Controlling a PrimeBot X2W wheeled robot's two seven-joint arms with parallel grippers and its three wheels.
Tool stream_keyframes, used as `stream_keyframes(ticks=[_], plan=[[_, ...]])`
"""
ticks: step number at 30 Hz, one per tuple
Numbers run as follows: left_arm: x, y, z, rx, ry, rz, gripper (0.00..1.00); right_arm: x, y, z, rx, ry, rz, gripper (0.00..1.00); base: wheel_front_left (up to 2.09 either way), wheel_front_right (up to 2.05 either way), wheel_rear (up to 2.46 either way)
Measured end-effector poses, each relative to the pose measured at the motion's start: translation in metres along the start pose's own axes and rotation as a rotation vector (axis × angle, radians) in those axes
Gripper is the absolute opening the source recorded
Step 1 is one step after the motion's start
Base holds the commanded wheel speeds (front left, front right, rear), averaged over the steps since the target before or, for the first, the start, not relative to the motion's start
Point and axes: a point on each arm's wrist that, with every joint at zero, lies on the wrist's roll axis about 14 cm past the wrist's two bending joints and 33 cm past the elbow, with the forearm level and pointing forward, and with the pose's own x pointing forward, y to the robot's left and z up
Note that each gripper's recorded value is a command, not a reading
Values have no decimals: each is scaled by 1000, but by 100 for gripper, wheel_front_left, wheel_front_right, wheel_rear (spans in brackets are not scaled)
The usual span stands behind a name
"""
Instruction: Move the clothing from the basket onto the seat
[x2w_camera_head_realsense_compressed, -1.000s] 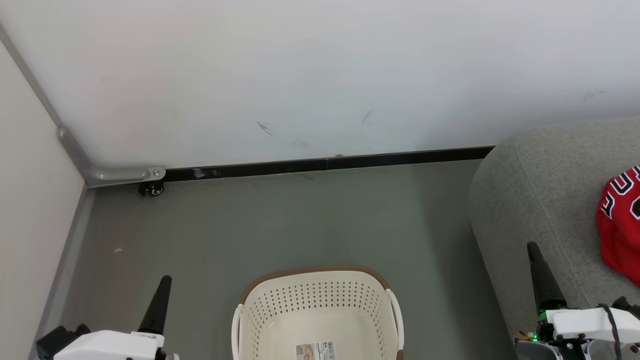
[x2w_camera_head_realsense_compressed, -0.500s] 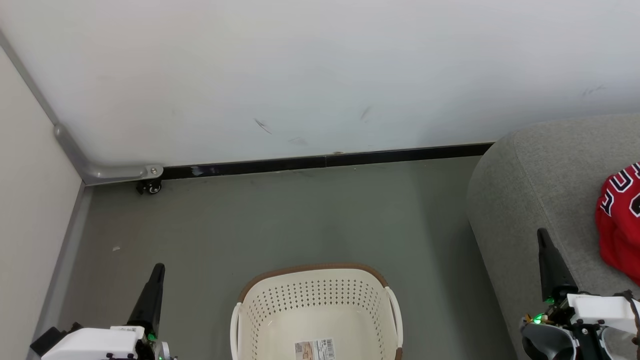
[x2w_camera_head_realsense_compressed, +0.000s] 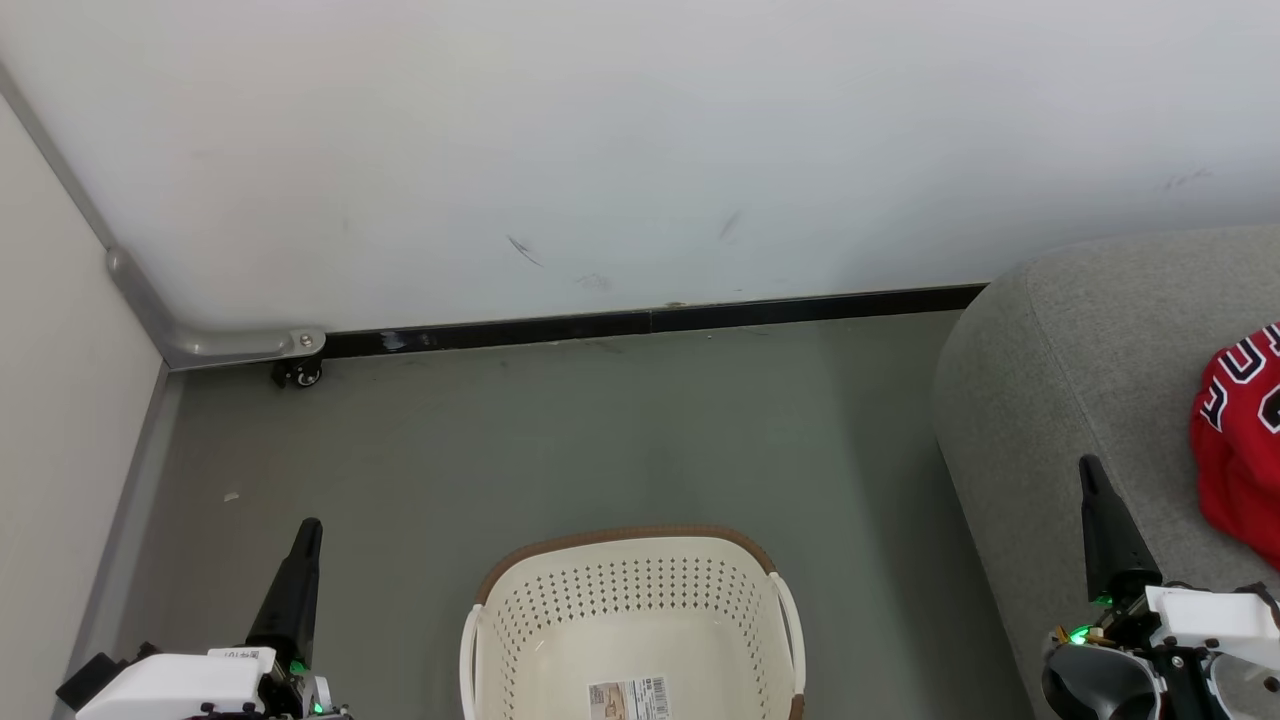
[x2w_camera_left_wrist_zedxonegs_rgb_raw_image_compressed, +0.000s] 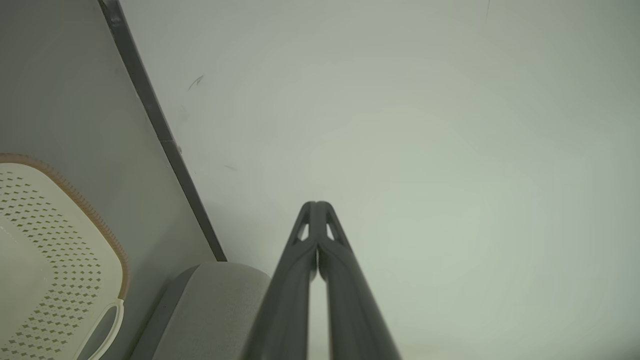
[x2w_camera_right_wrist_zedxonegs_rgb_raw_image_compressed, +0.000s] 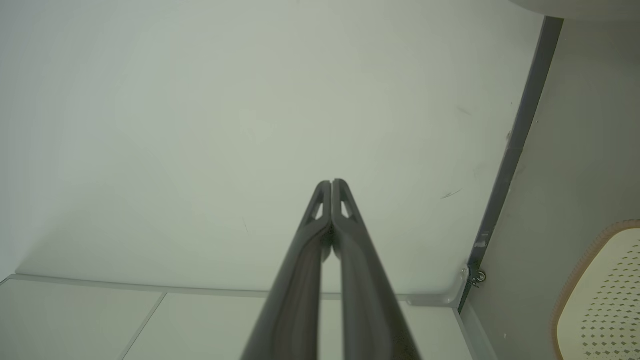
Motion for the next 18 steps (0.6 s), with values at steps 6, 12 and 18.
stream_keyframes(ticks=[6,12,18], plan=[[0,1,0,0,0,3,0,0,0,0,0,0,0,0,0,0,0],[0,2,0,-1,0,5,0,2,3,0,0,0,8,0,0,0,0],[0,2,0,-1,1,3,0,3,4,0,1,1,10,0,0,0,0]])
